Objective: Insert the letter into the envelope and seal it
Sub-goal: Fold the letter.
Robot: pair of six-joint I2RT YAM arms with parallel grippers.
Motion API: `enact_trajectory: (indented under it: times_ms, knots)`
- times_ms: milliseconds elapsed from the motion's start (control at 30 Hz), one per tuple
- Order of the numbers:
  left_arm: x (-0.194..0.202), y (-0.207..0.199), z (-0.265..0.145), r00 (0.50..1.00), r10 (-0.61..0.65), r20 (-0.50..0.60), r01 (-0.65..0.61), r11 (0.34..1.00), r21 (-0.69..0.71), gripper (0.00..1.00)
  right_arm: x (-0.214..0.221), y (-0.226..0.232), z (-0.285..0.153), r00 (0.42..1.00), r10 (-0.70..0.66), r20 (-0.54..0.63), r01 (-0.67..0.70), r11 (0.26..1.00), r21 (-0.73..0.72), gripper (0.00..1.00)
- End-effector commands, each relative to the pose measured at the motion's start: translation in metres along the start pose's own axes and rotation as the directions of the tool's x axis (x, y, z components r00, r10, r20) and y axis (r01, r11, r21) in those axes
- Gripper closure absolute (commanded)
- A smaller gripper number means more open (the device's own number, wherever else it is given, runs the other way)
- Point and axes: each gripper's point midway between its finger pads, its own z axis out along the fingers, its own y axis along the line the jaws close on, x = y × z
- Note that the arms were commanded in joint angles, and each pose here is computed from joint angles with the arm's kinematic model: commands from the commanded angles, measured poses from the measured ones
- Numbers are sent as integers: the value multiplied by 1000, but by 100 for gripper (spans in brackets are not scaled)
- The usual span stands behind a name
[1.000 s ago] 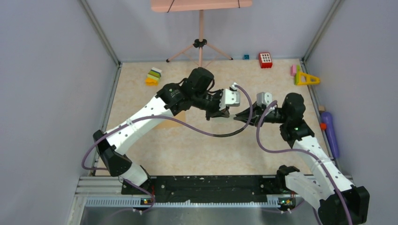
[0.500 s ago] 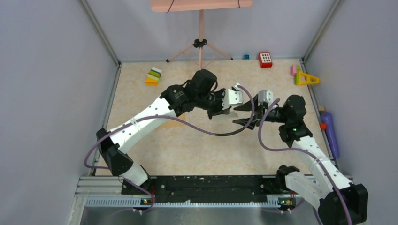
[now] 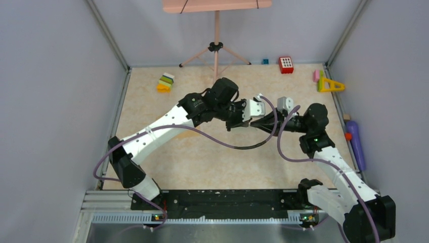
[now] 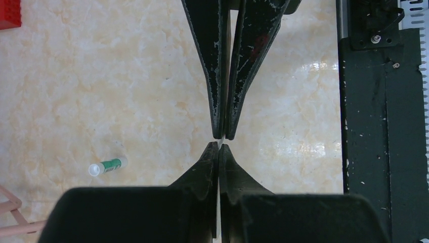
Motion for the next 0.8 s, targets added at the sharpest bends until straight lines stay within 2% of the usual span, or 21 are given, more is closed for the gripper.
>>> enact_trajectory:
  times_ms: [0,200,267,300,433,567,600,767]
  knots:
    - [-18,8,-6,998,32,49,-30,999,-37,100,-5,9,2,999,-44,13,45,997,-57,100]
    - [-15,6,-7,998,36,47,-34,999,-36,100,-7,10,2,999,-42,12,42,997,-57,98]
    - [-15,6,-7,998,38,47,-37,999,-37,100,-7,9,2,999,-40,9,40,998,-56,71]
    - [-16,6,-8,998,38,49,-36,999,-38,100,-5,10,2,999,-39,7,39,998,-57,67]
    - [-17,5,-8,998,39,52,-38,999,-34,100,-3,8,2,999,-45,3,46,998,-50,69]
    - [-17,4,-8,998,40,52,-38,999,-32,100,2,7,2,998,-56,-7,55,997,-47,88]
    - [-16,4,-8,998,42,52,-40,999,-30,100,3,8,2,998,-60,-11,59,997,-50,89]
    - [-20,3,-11,997,49,60,-48,999,-21,100,10,7,1,997,-75,-27,74,996,-52,72]
